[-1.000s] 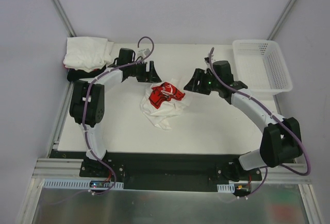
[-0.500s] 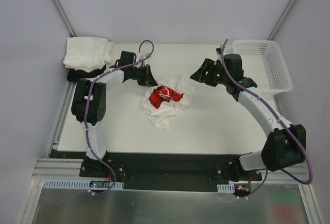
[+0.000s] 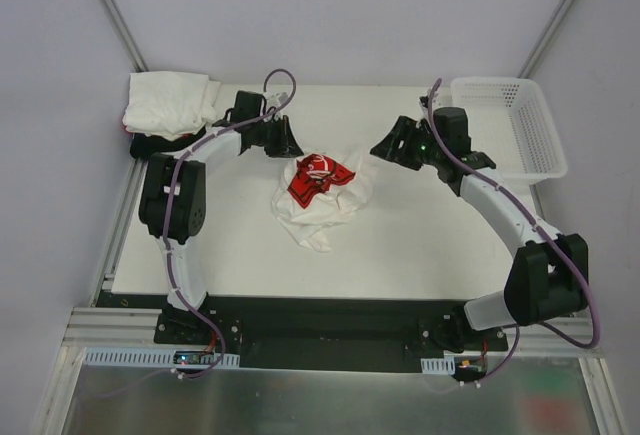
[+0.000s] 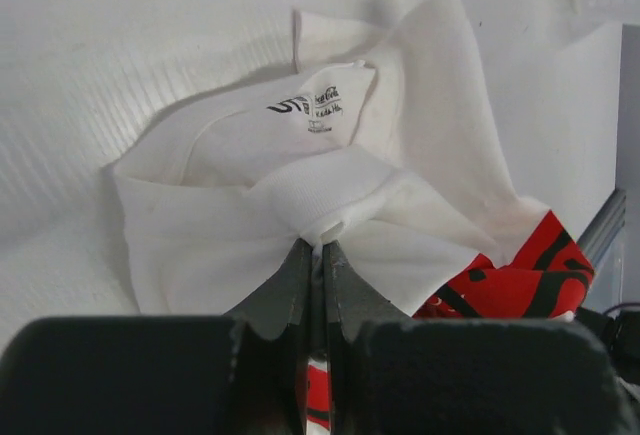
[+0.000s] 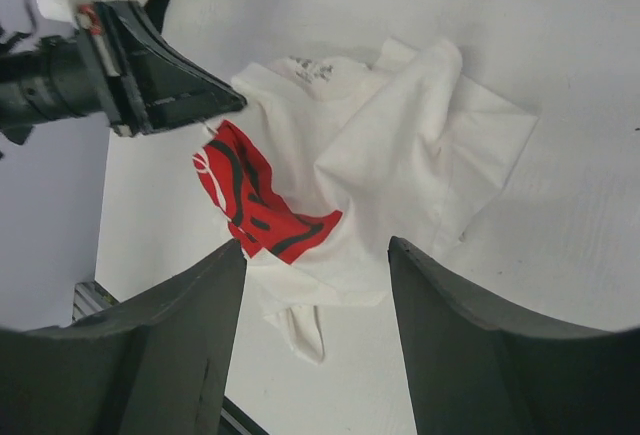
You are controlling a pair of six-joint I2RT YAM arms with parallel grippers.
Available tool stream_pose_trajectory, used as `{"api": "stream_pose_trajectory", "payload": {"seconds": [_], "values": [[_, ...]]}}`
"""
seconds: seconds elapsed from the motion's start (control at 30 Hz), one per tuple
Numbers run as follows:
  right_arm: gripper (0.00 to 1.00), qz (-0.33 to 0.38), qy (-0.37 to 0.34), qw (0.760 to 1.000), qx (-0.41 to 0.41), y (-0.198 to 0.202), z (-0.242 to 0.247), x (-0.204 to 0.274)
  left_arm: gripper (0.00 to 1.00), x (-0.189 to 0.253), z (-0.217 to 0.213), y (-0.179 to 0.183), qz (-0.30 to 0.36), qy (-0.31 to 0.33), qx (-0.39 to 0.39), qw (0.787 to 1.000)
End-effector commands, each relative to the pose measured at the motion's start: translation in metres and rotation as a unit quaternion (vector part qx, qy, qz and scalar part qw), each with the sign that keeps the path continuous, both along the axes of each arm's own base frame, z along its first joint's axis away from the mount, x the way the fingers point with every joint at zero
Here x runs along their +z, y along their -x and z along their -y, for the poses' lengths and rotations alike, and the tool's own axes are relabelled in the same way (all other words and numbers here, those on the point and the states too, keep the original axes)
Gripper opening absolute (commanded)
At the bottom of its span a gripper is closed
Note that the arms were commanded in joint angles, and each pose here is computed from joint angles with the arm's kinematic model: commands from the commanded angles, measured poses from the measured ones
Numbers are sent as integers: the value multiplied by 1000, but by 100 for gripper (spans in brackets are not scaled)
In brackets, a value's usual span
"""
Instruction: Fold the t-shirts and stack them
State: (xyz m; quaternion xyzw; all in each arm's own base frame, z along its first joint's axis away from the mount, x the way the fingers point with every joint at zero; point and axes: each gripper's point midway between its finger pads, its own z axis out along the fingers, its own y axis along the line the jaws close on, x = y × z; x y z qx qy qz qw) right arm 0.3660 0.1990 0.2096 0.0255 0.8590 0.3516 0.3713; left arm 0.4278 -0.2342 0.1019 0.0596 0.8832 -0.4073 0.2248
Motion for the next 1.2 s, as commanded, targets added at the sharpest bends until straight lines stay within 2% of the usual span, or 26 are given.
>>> {"api": "stream_pose_trajectory", "payload": {"seconds": [0.0,0.2,0.43,0.7,0.9,1.17], "values": [[62,-17,-8,1000,3,-5,-4,-21,0,88,-11,-38,122,-21,70,990],[62,-38,-4,999,13,-6,-9,-40,0,164,-27,-53,210,-29,126,969],[62,-57,-6,998,28,-9,-21,-57,0,248,-44,-48,301,-24,167,939],[62,-78,-3,996,46,-11,-37,-73,0,311,-52,-38,359,-20,176,916],[63,-81,6,994,70,-10,-54,-82,0,340,-63,-27,390,-34,186,901],[63,-98,17,989,109,-1,-82,-96,0,398,-86,8,448,-61,202,869]]}}
